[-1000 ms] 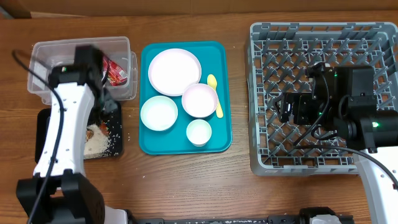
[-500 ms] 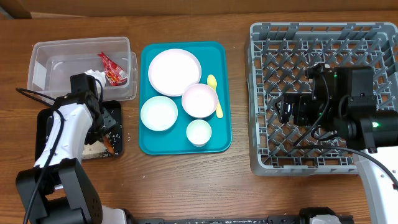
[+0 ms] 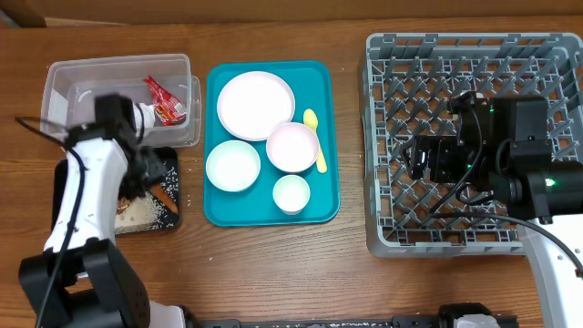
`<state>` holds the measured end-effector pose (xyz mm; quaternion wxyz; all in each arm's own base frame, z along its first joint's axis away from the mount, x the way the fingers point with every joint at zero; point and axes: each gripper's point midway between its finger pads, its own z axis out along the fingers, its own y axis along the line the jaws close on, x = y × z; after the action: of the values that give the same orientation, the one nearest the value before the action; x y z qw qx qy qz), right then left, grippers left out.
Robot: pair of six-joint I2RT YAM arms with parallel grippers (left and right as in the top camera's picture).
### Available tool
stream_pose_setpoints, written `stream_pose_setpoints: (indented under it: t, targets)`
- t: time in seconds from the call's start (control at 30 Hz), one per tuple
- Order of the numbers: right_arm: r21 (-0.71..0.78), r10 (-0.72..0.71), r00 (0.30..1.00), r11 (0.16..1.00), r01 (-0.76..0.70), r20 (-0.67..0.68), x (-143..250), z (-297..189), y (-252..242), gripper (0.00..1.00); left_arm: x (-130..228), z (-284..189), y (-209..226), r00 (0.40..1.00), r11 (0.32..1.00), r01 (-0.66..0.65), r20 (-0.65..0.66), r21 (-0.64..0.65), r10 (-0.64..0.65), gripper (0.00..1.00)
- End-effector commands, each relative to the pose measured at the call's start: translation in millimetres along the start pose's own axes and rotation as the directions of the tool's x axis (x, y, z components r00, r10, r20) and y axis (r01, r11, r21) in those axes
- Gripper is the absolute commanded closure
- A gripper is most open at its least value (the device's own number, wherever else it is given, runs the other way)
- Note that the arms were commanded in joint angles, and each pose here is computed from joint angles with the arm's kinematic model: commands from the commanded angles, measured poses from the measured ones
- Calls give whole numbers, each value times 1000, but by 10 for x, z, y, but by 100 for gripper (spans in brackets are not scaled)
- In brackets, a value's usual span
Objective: Sort waste into correct bins and load items into the dishwasher
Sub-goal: 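Move the left gripper to the white cup on the teal tray and grasp it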
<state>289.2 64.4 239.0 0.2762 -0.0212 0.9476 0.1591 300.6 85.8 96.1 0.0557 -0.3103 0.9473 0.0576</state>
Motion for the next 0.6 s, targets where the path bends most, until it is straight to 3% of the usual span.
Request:
stream_pose_setpoints:
  t: [0.0,0.13,0.4,0.57]
  targets:
    - [5,0,1000,1000,0,18,-44,-24,-5,0,-115,-534,-547,977,957,-207,89,205,193,68]
    - [5,0,1000,1000,0,18,-43,-24,-6,0,145,-933,-1236,903,831,-429,168,354,395,66]
    - [6,0,1000,1000,0,18,-43,-24,-7,0,1139,-843,-2267,699,593,-705,240,389,674,59]
    - [6,2,1000,1000,-2,12,-27,-23,-8,0,1412,-600,-2494,658,580,-743,208,335,723,54]
